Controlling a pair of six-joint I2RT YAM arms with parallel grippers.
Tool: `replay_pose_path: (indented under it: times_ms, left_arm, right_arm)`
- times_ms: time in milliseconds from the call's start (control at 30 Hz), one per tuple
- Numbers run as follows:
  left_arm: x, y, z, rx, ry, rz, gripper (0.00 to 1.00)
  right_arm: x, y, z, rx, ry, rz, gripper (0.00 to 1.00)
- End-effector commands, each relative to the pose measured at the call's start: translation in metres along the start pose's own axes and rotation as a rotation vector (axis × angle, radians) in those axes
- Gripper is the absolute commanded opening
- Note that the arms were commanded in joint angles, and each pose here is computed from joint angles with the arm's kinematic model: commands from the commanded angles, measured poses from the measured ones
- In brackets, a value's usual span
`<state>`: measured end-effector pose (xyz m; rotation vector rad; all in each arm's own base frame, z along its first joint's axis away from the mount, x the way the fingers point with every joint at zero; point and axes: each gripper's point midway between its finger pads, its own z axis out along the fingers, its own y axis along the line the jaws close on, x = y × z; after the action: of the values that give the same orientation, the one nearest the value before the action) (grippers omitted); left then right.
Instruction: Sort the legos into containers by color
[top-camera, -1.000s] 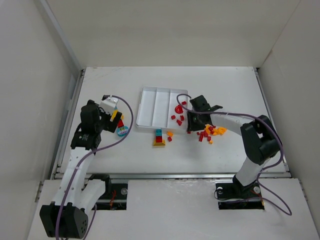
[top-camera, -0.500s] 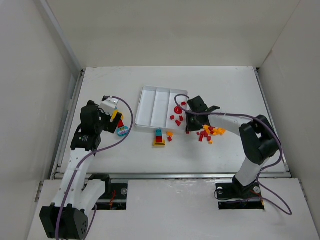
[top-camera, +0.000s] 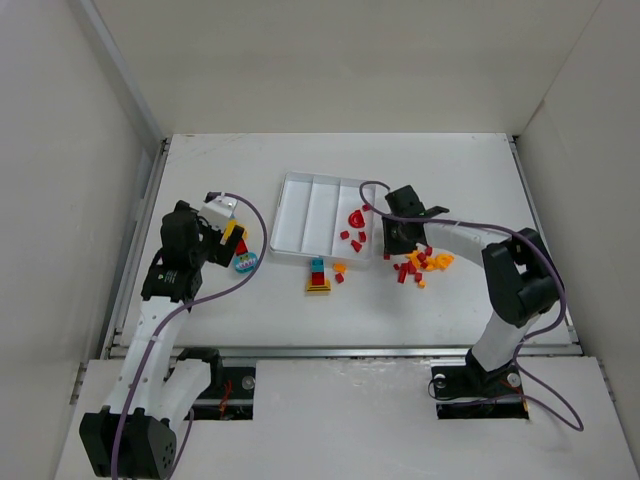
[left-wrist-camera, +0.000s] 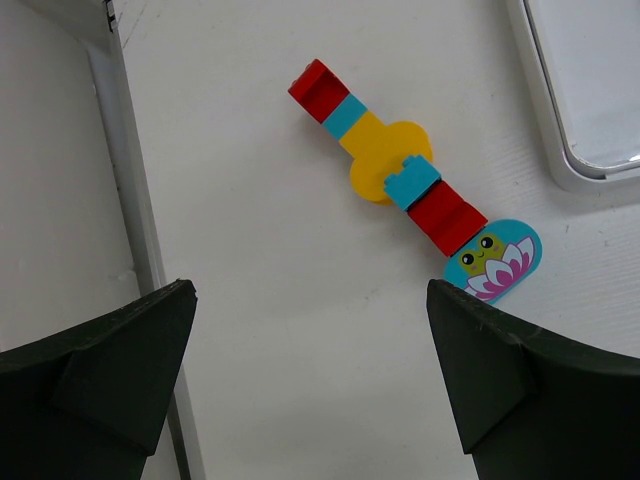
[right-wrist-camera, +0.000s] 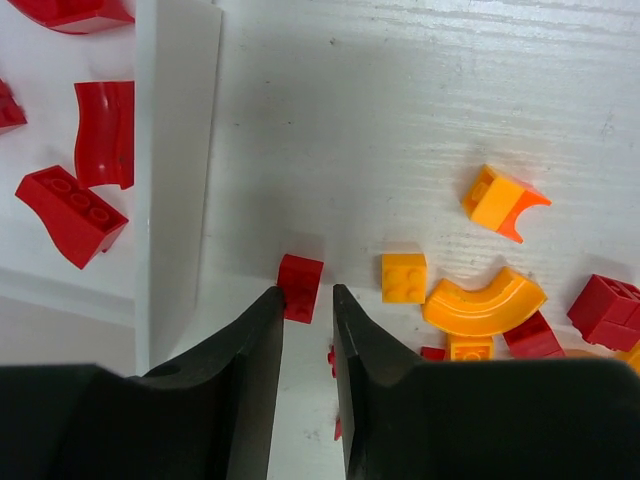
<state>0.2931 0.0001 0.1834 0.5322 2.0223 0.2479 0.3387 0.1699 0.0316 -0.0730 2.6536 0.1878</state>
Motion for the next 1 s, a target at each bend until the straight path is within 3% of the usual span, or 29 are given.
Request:
replay_pose_path:
  times_ms: [0,233,667,867,900,967]
  left_arm:
    - [-0.014,0.003,-0.001,-0.010,-0.064,0.007,1.00]
    - [-0.011,0.000,0.000,0.003,-0.060,0.017,1.00]
    - [-0.006,-0.005,0.001,0.020,-0.048,0.017,1.00]
    - [-0.006,-0.005,0.004,0.024,-0.038,0.017,1.00]
    - [-0.006,-0.005,0.004,0.024,-0.038,0.017,1.00]
    - [-0.007,-0.006,0.006,0.033,-0.042,0.017,1.00]
  right_arm:
    - [-0.014,0.000,-0.009,0.000,-0.032,-0.029,0.32]
    - [-0.014,0.010,-0.020,-0.044,-0.050,-0.027,0.41]
    - [-0.011,0.016,-0.003,-0.025,-0.011,-0.025,0.43]
    - [-0.004,0.010,0.009,0.016,0.020,-0.010,0.36]
    - [0.000,0.009,0.010,0.019,0.028,-0.011,0.33]
    - [0.000,0.009,0.010,0.019,0.028,-0.011,0.18]
